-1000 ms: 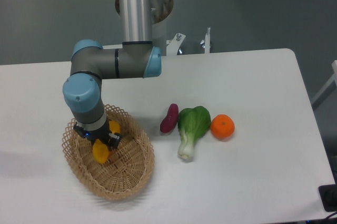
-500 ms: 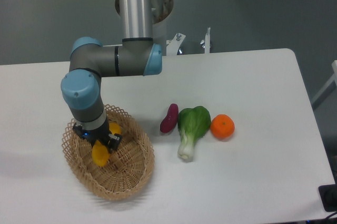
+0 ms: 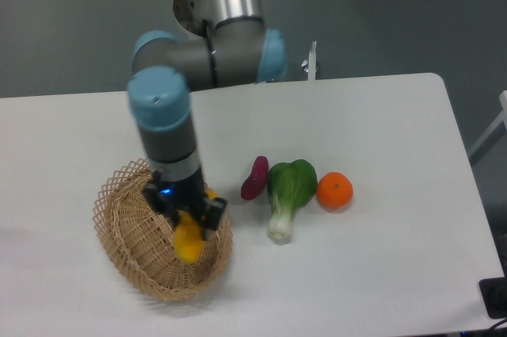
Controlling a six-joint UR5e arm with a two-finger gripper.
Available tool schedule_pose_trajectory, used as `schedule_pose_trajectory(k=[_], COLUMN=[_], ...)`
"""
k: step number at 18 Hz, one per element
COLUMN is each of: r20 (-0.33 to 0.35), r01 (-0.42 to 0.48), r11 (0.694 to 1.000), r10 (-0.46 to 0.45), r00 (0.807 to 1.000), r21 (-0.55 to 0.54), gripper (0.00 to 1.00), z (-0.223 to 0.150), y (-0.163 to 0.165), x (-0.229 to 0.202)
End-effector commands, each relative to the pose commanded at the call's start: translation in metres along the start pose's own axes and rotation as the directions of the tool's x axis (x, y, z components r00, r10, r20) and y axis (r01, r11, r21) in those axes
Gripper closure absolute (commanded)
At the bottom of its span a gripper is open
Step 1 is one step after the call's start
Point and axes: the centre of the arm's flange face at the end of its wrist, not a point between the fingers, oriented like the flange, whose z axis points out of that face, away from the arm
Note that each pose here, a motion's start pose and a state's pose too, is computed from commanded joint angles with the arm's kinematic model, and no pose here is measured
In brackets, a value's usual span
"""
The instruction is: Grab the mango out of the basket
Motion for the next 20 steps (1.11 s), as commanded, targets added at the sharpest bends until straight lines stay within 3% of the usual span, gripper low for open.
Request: schedule_pose_trajectory(k=[4,5,7,14,20], r20=[0.036,0.057,0.058,0.025,0.035], r01=[-0.025,-0.083,-0.094,-0.163,-0.162], r11=[1.000,0.997,0.996,0.985,0.985], r10=[0.024,0.082,0.094,0.165,0.164], r00=[0.999,0.995,0.994,0.986,0.986], r21=[0.016,0.007,0.006,-0.061,-0.062], gripper=[0.51,0.51,0.51,0.52,0.52], z=[-0.011,-0.016,-0.016,-0.009,-0.010], y=[0.019,0.044,0.057,0.105,0.107], x=[-0.060,-0.100,-0.120,-0.164,-0.173])
